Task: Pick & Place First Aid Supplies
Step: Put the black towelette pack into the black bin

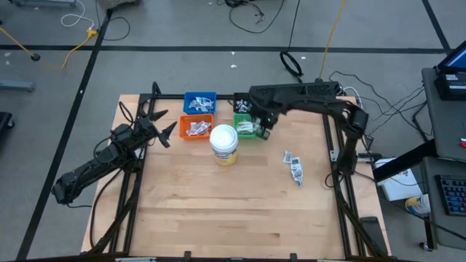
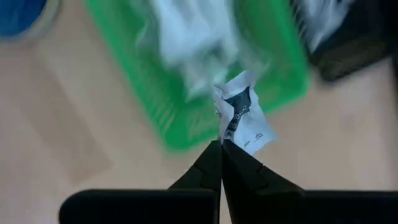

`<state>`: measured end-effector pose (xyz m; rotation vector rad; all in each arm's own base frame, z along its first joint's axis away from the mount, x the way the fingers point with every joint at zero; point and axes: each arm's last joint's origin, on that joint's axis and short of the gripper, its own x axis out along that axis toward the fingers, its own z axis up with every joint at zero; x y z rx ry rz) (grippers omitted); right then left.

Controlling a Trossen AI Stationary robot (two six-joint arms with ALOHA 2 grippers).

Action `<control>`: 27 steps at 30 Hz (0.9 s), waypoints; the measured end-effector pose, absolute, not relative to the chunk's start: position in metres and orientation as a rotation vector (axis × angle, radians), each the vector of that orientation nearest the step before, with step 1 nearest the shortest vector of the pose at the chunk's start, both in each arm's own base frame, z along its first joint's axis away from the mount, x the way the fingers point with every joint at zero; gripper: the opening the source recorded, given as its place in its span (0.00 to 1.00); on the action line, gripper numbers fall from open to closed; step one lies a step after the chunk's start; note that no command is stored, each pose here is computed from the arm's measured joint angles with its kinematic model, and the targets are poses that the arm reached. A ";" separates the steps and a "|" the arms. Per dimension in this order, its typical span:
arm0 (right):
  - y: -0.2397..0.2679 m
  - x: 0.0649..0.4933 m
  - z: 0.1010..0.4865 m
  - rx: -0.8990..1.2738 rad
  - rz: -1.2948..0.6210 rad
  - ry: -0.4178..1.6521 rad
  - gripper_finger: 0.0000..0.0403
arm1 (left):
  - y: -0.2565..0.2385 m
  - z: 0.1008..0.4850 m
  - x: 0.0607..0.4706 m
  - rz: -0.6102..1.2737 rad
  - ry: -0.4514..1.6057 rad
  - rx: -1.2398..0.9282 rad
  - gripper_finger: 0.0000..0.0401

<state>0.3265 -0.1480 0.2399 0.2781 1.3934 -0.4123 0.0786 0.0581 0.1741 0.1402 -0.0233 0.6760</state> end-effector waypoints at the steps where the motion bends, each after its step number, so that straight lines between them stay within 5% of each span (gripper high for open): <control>1: -0.157 0.330 0.240 0.256 -0.401 1.380 0.00 | 0.058 0.174 0.079 0.676 -0.023 0.140 0.77; 20: -0.259 0.359 0.213 0.099 -0.367 1.322 0.00 | 0.058 0.174 0.079 0.676 -0.024 0.140 0.77; 27: -0.260 0.359 0.214 0.072 -0.349 1.320 0.14 | 0.058 0.174 0.079 0.676 -0.023 0.140 0.77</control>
